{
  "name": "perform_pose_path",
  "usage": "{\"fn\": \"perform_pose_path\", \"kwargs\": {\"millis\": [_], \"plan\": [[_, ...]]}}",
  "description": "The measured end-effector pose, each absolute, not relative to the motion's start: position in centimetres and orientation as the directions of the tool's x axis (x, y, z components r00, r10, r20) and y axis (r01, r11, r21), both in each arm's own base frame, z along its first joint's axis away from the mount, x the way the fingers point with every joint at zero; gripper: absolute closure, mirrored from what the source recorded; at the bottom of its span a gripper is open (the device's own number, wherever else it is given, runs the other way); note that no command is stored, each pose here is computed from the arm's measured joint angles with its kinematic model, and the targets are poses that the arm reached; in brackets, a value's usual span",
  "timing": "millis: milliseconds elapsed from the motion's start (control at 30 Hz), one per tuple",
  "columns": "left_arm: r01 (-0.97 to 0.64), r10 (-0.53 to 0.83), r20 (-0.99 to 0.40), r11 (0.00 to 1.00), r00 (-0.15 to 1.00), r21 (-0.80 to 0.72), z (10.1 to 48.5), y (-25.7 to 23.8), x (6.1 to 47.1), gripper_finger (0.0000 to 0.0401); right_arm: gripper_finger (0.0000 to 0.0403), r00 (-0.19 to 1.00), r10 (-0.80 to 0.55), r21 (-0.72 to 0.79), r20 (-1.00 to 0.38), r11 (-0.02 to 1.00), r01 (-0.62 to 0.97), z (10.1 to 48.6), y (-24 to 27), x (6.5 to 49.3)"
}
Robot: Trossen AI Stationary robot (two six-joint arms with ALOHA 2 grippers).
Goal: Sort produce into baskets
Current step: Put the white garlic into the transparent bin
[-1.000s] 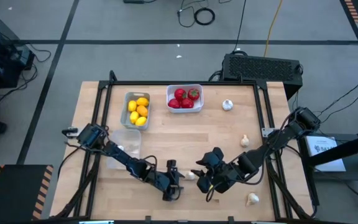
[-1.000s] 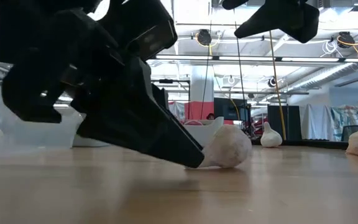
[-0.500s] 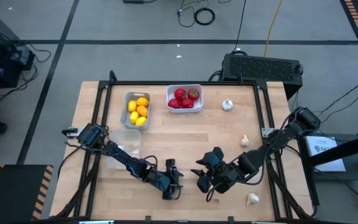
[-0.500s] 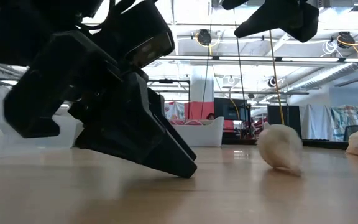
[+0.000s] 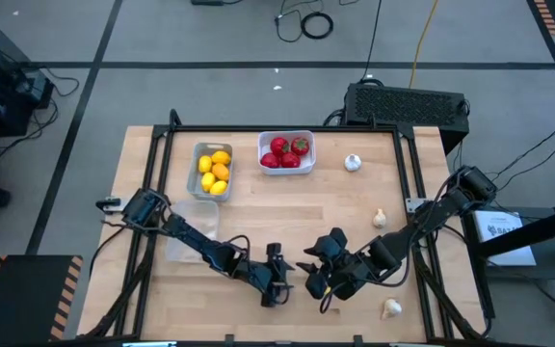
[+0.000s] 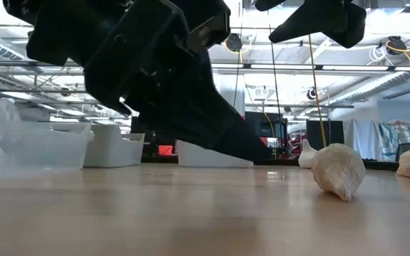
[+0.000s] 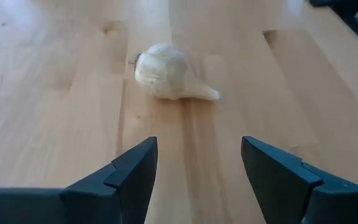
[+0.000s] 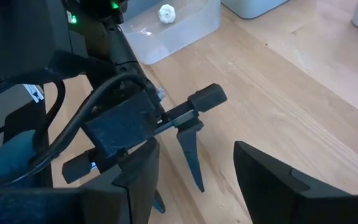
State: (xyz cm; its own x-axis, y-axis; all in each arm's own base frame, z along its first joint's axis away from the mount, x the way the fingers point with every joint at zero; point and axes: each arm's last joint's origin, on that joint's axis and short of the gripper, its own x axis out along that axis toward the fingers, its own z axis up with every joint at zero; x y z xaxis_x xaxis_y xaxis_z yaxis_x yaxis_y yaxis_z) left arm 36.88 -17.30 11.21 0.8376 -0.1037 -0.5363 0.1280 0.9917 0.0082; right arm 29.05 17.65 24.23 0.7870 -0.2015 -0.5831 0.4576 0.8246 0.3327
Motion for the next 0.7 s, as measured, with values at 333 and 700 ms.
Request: {"fn": "perform_pose_path", "kwargs": {"millis": [333, 700], "plan": [[0.129, -0.117, -0.48, 0.992, 0.869, -0.008, 11.8, -17.4, 37.3, 0.0162, 0.0206, 0.781, -0.149, 0.348, -0.606, 0.833, 0.43, 24.2, 18.0, 28.9], [0.158, -0.135, -0.454, 0.987, 0.881, 0.014, 12.7, -17.5, 38.4, 0.0162, 0.0207, 0.432, 0.192, 0.44, -0.881, 0.668, 0.6, 22.5, 18.2, 26.6]]}}
